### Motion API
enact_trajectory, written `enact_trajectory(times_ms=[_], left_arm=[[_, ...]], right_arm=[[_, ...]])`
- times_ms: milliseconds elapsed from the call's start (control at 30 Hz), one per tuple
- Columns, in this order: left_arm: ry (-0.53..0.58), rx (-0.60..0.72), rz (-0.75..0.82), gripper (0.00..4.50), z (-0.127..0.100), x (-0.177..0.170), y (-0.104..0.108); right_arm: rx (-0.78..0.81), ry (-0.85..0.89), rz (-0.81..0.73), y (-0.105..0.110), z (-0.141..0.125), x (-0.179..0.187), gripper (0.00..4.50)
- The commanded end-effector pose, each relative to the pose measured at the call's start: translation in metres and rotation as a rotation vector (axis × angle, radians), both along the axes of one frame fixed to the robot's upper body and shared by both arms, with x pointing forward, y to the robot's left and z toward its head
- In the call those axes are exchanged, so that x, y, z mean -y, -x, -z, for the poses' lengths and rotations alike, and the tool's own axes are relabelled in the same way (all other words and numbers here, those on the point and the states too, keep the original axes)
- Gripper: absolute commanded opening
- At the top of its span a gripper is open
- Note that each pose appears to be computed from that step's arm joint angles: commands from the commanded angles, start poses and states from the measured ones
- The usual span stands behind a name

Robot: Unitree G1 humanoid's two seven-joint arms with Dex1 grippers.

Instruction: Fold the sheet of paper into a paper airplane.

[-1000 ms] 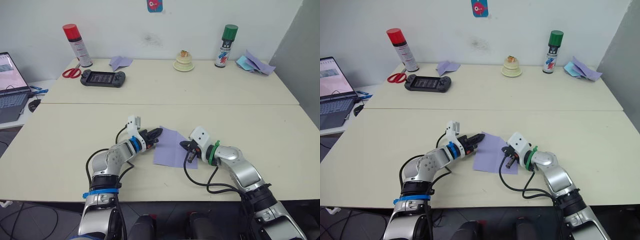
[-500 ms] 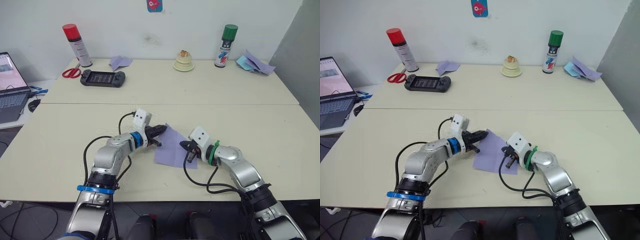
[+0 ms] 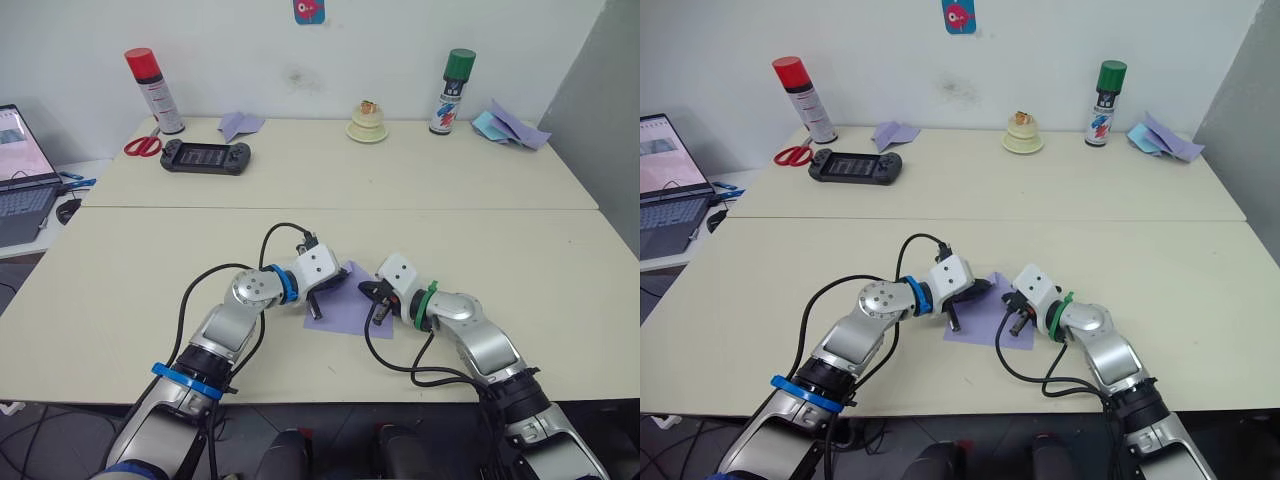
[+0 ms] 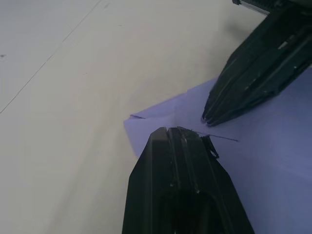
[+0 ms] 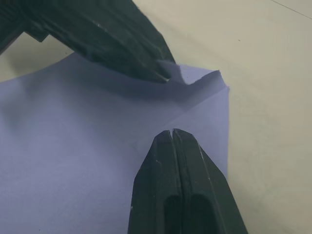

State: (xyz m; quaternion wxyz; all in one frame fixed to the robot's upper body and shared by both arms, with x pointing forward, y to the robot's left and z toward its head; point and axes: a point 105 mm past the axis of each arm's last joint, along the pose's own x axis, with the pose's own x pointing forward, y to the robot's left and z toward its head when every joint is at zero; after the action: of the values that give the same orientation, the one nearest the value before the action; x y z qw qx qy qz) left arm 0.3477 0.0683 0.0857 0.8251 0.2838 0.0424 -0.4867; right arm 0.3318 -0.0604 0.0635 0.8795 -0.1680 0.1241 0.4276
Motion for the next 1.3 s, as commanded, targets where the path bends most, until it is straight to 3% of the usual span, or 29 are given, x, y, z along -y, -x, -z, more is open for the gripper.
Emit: enact_trajectory(times_ms=[33,333,700,1000,1300], left_arm=[[-0.016,0.017,0.031,0.01,0.007,0.001,0.004],[-0.065,0.039,0.114,0.01,0.023,-0.003,0.016],[-0.108,0.060,0.093,0.01,0.040,-0.011,0.018],[-0.008,0.039,-0.083,0.01,0.025,-0.021,-0.002],[-0.067,0.033,-0.083,0.01,0.033,-0.027,0.002]], right_arm=[[-0.084,0.040,0.014,0.007,0.024,0.000,0.00],[-0.086,0.028,0.023,0.009,0.025,-0.004,0.00],[-0.093,0.009,0.029,0.013,0.027,-0.011,0.00],[-0.096,-0.004,0.033,0.014,0.027,-0.014,0.00],[-0.097,-0.015,0.030,0.014,0.028,-0.018,0.00]])
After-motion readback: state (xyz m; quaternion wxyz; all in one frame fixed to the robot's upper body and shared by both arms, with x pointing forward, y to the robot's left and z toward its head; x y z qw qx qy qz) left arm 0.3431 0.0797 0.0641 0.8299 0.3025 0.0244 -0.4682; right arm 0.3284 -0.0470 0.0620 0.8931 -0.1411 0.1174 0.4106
